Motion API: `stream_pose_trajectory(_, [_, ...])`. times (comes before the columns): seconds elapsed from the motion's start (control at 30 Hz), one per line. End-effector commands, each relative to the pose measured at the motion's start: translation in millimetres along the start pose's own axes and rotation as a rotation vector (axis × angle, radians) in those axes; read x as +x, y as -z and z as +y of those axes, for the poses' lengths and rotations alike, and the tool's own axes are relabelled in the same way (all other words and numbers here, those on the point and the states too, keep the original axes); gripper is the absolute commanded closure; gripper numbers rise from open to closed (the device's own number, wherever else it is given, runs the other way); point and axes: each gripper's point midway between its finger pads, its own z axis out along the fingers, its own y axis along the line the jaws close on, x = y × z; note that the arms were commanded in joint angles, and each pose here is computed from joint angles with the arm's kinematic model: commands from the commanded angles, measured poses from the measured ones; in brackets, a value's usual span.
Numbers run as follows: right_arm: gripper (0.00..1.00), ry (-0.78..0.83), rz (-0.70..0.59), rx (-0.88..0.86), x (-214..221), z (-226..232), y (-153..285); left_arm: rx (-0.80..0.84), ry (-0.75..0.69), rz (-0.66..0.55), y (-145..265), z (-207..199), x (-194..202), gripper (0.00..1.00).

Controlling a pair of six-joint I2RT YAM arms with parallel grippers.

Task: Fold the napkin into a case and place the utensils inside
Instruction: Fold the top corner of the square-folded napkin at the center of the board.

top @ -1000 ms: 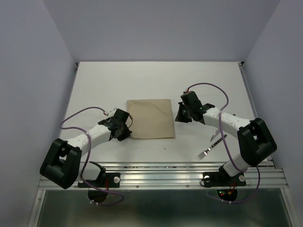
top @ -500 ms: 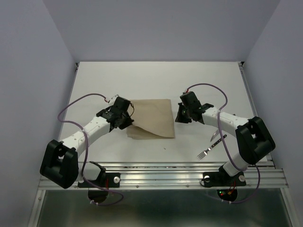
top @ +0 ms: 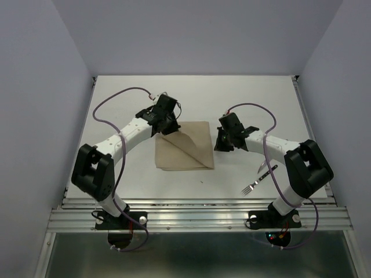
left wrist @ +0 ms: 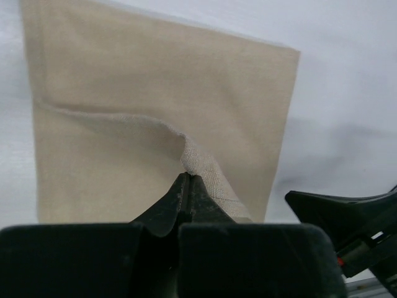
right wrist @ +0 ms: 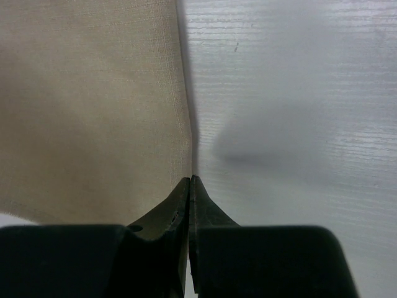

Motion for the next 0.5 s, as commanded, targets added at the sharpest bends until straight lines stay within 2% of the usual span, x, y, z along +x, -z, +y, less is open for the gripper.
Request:
stream_pose_trajectory(0.0, [0.95,-0.011,-0.028,-0.034,-10.5,13.8,1.4,0.065,-0.094,0.008,-6.9,-37.7,-10.7,1.00])
stream_pose_trajectory(0.23, [0.95,-0.008,-0.016,-0.037,-7.6,17.6,-5.8,0.101,-0.165,0.060,-35.1,-69.4,-9.8,1.00])
stream_pose_trajectory(0.47, [0.95,-0.009,-0.010,-0.034,-5.9,16.8,-8.5,0.073,-0.209,0.100,-61.1,-72.0,-6.0,1.00])
